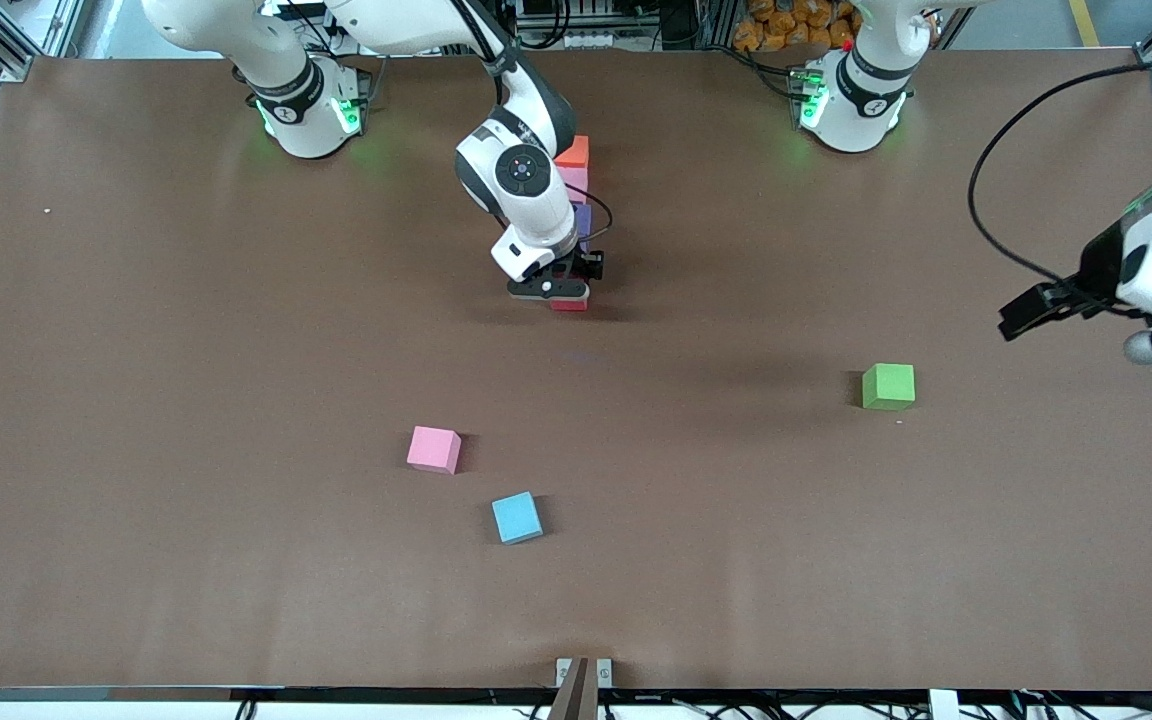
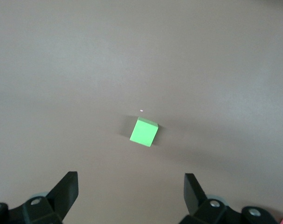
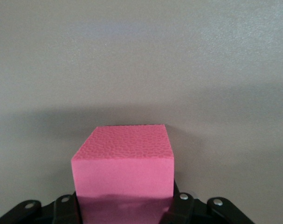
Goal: Arrange blocks into number 1
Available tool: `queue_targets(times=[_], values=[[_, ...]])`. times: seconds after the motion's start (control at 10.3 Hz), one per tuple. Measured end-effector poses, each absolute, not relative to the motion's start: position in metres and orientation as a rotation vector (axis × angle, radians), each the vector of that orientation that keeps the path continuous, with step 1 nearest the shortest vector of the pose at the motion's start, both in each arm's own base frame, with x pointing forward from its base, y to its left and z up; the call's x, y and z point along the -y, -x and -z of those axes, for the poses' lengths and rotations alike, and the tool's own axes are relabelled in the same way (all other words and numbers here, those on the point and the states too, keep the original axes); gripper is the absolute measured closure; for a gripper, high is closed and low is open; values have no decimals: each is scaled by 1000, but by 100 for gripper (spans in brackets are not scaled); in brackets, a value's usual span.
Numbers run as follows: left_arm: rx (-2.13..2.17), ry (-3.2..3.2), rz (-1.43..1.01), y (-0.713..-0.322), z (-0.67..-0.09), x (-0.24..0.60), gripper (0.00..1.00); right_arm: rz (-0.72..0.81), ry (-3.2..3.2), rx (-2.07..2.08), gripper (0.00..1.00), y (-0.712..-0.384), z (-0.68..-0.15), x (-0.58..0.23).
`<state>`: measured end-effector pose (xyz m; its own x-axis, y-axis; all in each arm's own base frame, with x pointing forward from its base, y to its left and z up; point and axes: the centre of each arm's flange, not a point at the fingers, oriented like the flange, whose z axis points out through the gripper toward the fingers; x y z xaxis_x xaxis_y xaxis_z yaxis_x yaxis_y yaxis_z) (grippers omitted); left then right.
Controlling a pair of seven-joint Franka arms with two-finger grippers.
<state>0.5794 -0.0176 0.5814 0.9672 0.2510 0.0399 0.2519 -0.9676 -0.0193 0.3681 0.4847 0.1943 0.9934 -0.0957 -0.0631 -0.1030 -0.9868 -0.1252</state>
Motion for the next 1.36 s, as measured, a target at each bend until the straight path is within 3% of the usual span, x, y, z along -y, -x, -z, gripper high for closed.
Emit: queue_targets(times=[0.19, 0.48, 0.78, 1.07, 1.36], values=[[289, 3102, 60, -575, -611, 15, 0, -86, 3009, -152, 37, -369, -194, -484], [238, 3112, 5, -565, -632, 19, 0, -63, 2994, -207, 1, -379, -204, -478], [153, 3135, 9, -557, -647, 24, 0, -9, 2961, -331, 0, -439, -277, -428], [100, 3141, 8, -557, -648, 17, 0, 97, 3066, -386, 0, -505, -369, -320], [53, 3143, 20, -556, -651, 34, 0, 80, 3111, -392, 0, -550, -445, -218]])
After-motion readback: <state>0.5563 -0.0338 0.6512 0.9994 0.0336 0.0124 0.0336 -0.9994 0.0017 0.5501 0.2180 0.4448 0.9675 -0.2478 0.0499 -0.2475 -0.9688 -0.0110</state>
